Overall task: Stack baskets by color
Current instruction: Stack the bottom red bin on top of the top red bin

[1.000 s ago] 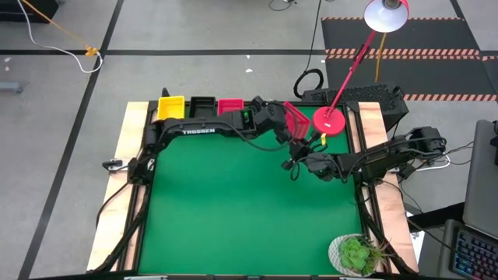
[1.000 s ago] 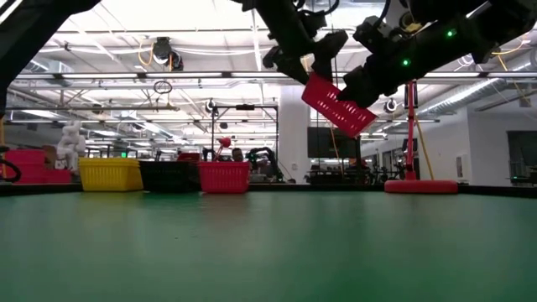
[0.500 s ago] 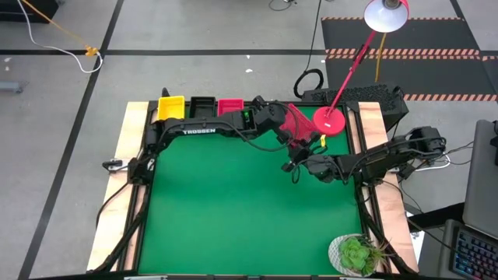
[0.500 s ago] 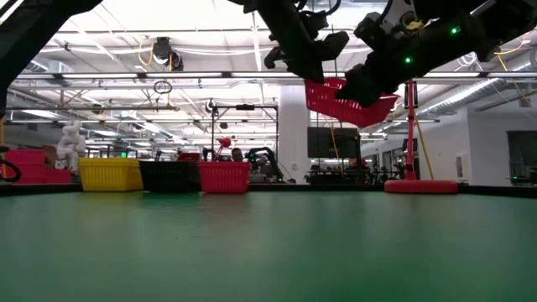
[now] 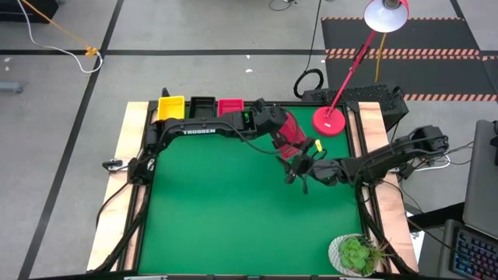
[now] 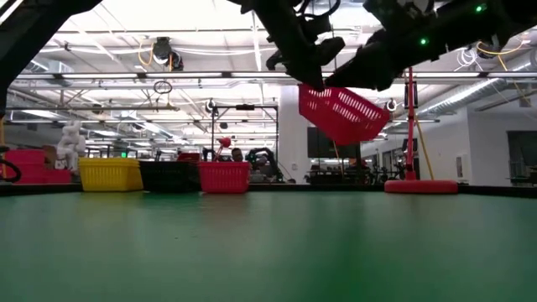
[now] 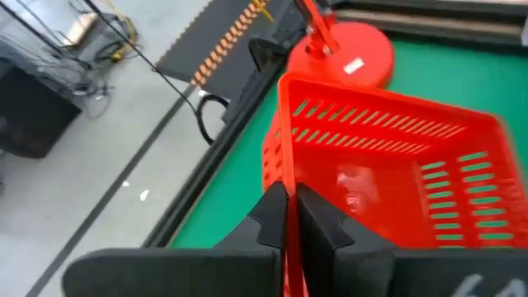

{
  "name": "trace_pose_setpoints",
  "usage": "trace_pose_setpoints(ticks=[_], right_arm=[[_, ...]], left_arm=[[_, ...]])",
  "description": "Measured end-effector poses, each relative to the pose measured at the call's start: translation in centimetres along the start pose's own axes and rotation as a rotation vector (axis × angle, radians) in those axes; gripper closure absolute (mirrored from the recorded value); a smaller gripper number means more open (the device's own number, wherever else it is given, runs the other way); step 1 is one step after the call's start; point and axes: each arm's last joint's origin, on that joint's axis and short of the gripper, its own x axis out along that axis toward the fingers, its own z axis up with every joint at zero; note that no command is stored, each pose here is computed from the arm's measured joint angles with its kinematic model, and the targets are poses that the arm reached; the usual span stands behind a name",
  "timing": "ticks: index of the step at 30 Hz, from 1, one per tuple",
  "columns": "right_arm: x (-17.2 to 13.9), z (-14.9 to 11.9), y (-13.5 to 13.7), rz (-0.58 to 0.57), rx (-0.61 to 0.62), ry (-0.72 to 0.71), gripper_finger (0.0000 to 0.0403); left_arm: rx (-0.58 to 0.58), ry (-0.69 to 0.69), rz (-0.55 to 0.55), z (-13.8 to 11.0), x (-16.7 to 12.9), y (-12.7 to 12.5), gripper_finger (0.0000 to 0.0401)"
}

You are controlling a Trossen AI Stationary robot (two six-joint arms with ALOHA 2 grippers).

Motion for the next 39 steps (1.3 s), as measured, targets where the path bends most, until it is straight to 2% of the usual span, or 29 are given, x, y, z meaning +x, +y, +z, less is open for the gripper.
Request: trace_pose_setpoints(ticks=[6, 10, 16, 22, 29, 33, 39], right_arm=[[-1.8, 0.2, 0.3, 0.087, -0.12, 0.001, 0.012], [-3.2, 0.7, 0.2, 0.133, -0.133, -0.011, 0.0131], [-3.4, 2.8, 0.6, 0.266, -0.215, 0.097, 0.0155], [-2.6, 2.7, 2.6, 0.428, -0.256, 0.161, 0.0186], [-1.6, 1.6, 3.6, 0.43, -0.292, 0.216, 0.0214], [-1.5, 1.5, 3.6, 0.454, -0.294, 0.22, 0.0233], [-1.5, 1.5, 3.6, 0.456, -0.318, 0.217, 0.0285]], left_arm=[[0.069, 0.108, -0.025, -1.2, -0.4, -0.1, 0.0393], [0.101, 0.166, -0.032, -1.5, -1.4, 0.5, 0.0386], [0.104, 0.231, -0.19, -1.7, -2.7, 0.9, 0.0392], [0.118, 0.234, -0.316, -1.7, -3.3, 0.2, 0.0382], [0.107, 0.227, -0.327, -1.6, -3.6, -0.1, 0.0393], [0.086, 0.218, -0.326, -1.5, -3.5, -0.1, 0.0381], [0.083, 0.218, -0.326, -1.5, -3.5, -0.1, 0.0392]])
